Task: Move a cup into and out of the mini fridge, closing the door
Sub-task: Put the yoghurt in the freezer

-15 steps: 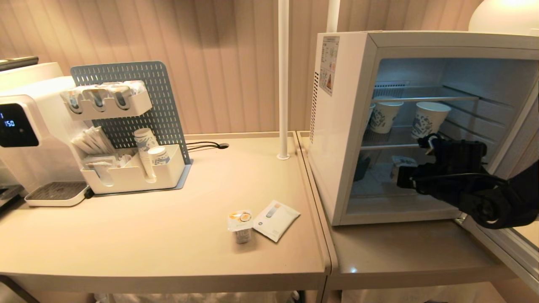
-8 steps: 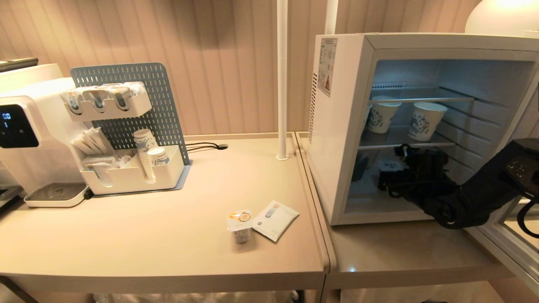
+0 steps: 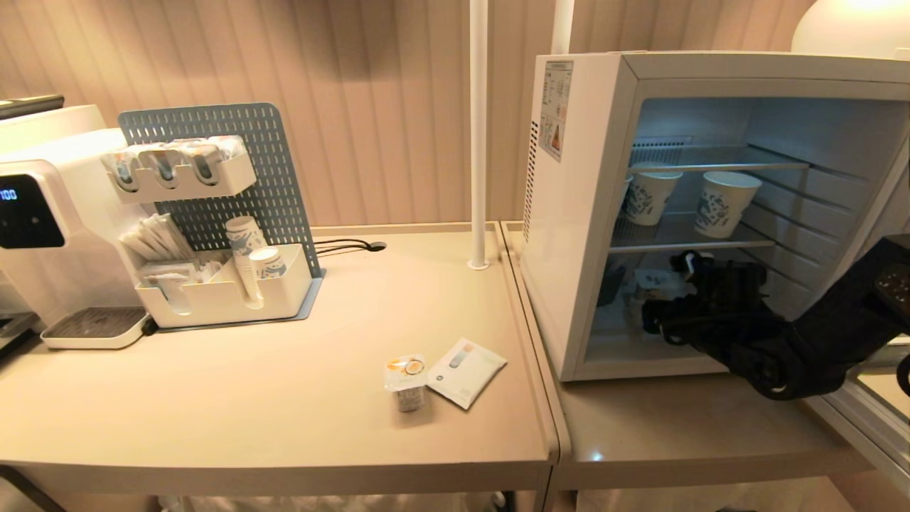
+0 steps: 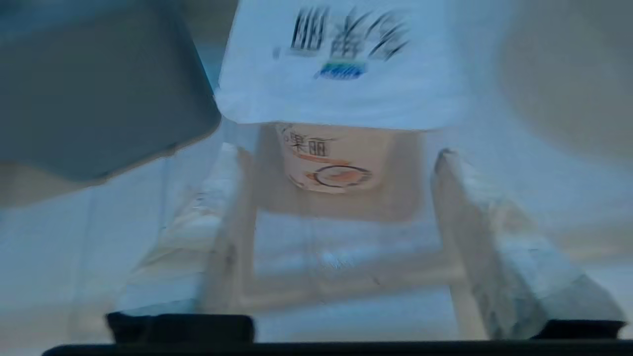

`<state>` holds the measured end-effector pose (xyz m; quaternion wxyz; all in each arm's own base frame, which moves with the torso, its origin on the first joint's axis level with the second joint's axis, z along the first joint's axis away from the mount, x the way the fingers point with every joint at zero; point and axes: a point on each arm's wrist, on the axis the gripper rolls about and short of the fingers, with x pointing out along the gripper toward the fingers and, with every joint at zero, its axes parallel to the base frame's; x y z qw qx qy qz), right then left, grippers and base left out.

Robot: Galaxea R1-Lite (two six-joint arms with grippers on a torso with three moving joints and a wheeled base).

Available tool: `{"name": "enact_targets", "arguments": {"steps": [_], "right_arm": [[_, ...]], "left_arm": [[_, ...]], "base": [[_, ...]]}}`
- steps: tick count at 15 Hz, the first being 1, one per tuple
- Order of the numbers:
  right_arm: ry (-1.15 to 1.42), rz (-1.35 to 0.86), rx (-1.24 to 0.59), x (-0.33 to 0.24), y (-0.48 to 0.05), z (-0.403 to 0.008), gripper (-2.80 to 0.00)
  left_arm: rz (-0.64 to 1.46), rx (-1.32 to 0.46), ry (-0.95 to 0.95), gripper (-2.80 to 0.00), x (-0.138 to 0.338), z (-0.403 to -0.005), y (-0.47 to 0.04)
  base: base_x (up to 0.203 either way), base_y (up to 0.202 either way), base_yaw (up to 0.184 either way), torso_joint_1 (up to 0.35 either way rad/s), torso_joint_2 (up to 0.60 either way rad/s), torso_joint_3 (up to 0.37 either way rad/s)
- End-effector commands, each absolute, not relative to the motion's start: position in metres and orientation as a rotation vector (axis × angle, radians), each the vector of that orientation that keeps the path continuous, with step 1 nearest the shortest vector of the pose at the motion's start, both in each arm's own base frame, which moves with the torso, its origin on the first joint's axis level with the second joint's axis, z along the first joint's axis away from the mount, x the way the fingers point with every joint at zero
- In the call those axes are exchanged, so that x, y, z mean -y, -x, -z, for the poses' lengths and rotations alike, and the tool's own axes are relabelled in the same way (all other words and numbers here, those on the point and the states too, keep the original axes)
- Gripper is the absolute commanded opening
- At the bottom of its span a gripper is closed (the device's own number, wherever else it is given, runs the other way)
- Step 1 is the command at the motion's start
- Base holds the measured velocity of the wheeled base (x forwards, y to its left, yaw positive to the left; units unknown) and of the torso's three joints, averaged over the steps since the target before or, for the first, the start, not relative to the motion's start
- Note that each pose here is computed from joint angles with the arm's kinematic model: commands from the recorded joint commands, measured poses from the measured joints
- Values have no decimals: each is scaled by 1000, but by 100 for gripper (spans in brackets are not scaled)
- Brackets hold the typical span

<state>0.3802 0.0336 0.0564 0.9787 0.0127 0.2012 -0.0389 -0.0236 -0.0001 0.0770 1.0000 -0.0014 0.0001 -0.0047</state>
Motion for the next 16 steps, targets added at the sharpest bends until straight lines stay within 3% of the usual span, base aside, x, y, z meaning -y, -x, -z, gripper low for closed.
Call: {"name": "enact_targets", "arguments": {"steps": [1,7,8,13,16], "right_arm": [[-34,76,-343,-32,-364,-85,0],[-58,-2,-221,-24,-264,-150,0],[-60,-15,-191,-22,-241,-159,-280],[-73,-44,-10,-11,-111,-198,-280],[-68,-16,-115,0,-21,-200,-280]], "left_arm": [[9,0,3,-280,0,-77,24],[9,0,3,-280,0,-77,24],[9,1,3,-280,0,-77,24],[9,1,2,-280,0,-77,24],[9,1,2,-280,0,-77,24]], "base": [[0,0,0,0,0,0],[0,0,0,0,0,0],[0,0,0,0,0,0],[0,0,0,0,0,0],[0,0,0,0,0,0]]}}
